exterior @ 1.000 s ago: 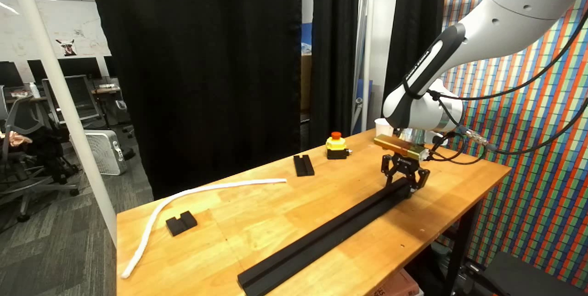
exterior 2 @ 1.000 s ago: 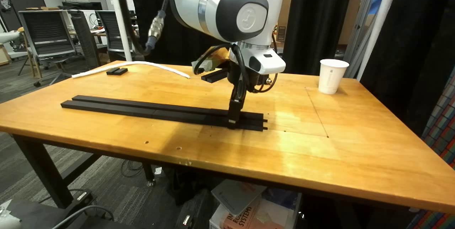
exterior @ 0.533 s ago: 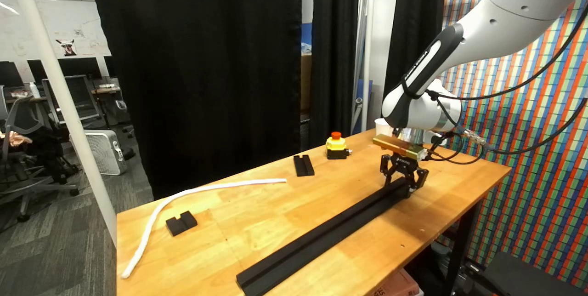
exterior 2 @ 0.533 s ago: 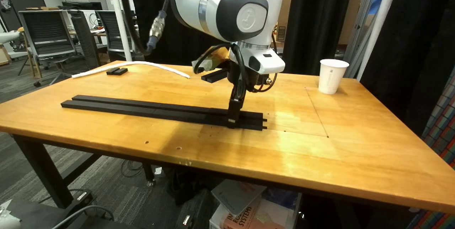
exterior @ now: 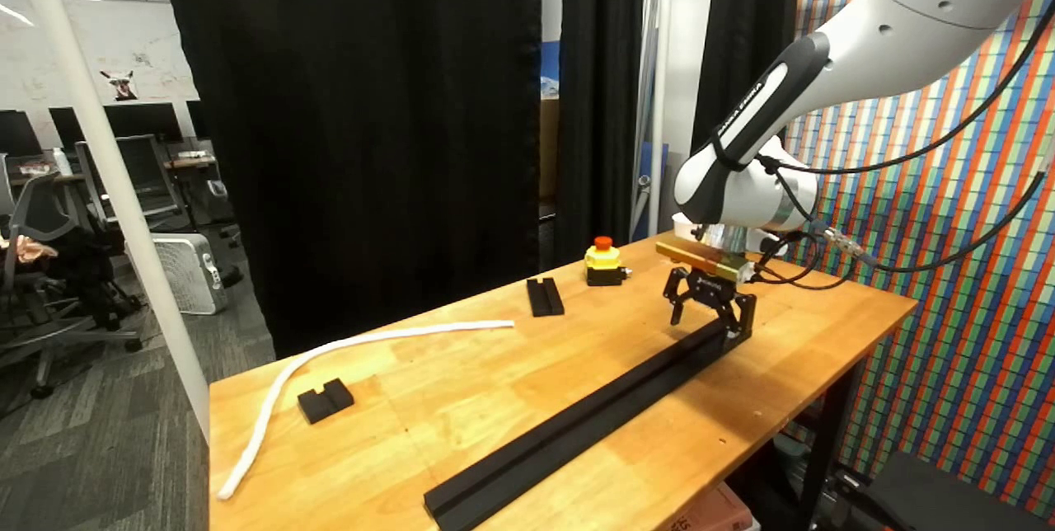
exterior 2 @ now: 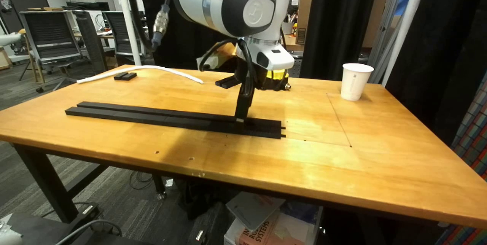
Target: Arrange the black objects together on the table
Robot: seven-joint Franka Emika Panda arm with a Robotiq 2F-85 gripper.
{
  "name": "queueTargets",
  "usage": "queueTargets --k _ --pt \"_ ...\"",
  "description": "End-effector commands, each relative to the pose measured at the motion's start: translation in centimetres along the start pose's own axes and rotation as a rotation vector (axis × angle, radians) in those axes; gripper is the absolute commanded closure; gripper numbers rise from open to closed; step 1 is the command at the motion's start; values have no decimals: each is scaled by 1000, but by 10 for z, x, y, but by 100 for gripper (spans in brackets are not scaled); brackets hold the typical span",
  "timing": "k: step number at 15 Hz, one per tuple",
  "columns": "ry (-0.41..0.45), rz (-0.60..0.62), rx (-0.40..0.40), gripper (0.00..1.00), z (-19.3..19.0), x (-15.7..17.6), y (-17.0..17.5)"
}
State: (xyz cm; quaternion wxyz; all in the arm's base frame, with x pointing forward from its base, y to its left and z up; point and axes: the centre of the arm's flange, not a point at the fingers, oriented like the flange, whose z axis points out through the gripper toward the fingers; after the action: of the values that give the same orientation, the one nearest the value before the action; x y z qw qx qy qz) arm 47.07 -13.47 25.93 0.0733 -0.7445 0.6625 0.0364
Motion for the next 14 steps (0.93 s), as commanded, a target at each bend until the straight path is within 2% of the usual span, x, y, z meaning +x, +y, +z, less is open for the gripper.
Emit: queueTargets --k 1,4,9,14 --pt "49 -123 24 0 -65 -56 10" --pt "94 -308 48 0 -103 -86 25" --pt "173 -564 67 0 -157 -125 81" --pt "162 -831 53 0 -196 -144 144"
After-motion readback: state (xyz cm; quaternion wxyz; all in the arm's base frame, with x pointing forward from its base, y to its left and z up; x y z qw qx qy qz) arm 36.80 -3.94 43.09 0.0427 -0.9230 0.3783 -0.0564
